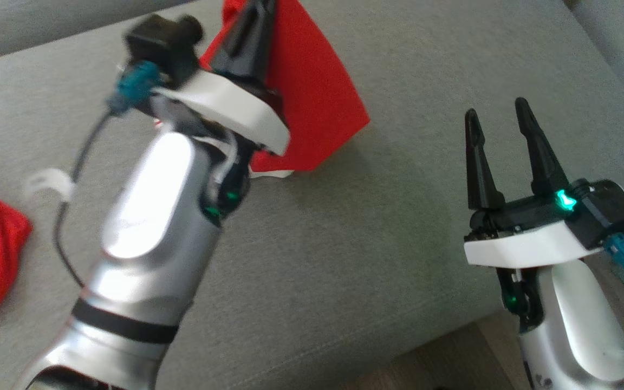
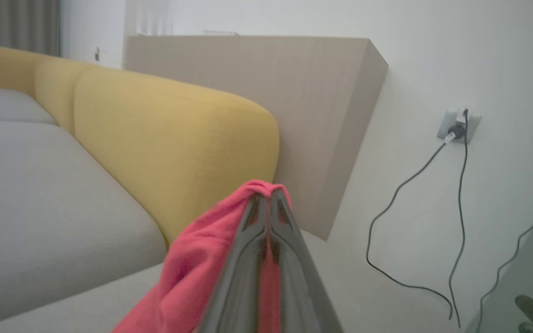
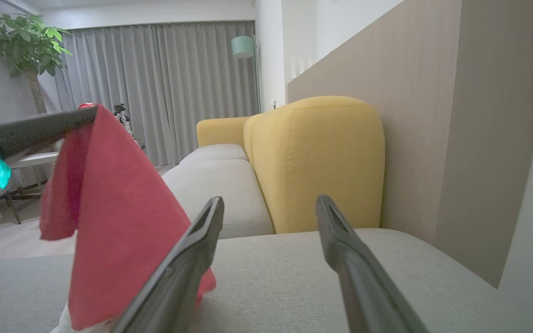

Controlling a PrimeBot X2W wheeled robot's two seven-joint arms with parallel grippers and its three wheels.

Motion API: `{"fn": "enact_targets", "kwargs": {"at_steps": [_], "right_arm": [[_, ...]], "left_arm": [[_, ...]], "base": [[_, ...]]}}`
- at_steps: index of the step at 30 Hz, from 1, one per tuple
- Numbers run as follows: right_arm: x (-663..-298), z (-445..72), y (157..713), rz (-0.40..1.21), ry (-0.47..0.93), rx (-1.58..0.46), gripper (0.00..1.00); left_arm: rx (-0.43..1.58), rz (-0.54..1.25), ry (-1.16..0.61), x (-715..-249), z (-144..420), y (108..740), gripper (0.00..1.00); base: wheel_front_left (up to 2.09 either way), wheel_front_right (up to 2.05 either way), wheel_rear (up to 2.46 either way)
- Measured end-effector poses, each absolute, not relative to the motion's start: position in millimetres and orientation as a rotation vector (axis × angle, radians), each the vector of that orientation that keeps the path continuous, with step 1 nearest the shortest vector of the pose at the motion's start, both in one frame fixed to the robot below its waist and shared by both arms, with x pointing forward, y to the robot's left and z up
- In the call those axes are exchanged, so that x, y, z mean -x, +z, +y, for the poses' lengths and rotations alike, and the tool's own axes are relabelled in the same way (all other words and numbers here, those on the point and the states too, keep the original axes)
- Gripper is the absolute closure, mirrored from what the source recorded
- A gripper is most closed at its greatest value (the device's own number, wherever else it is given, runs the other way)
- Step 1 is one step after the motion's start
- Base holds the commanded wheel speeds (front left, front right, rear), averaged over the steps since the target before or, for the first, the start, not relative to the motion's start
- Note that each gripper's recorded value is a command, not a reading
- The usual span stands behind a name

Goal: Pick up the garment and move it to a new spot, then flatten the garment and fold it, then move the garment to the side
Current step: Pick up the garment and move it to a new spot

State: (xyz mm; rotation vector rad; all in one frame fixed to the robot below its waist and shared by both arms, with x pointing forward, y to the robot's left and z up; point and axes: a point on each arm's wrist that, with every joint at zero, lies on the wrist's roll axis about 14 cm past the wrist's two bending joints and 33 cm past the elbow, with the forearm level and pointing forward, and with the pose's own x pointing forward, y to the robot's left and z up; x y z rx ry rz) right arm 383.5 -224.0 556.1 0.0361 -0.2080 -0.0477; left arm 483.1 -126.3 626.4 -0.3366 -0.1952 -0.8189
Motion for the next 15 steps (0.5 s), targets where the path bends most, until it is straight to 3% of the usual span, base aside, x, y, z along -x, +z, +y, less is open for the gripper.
{"fn": "enact_targets", "kwargs": {"at_steps": [1,2,8,15], "right_arm": [[-383,-227,556,-0.207,-0.056,-0.031,0.00],[-382,-230,556,-0.206,-0.065,-0.031,0.00],[-379,-247,551,-0.187,-0.117,-0.024,0.00],[-391,-234,551,-0.192,-0.073,-0.011,0.00]], "left_arm": [[0.343,-0.164,-0.833,-480,-137,616,0.87],[0.347,-0.138,-0.848,-478,-147,608,0.00],[0.357,-0.071,-0.929,-465,-183,582,0.00],[0.335,-0.093,-0.794,-494,-145,581,0.00]], "base": [[0.00,0.00,0.00],[0.00,0.00,0.00],[0.00,0.00,0.00],[0.00,0.00,0.00]]}}
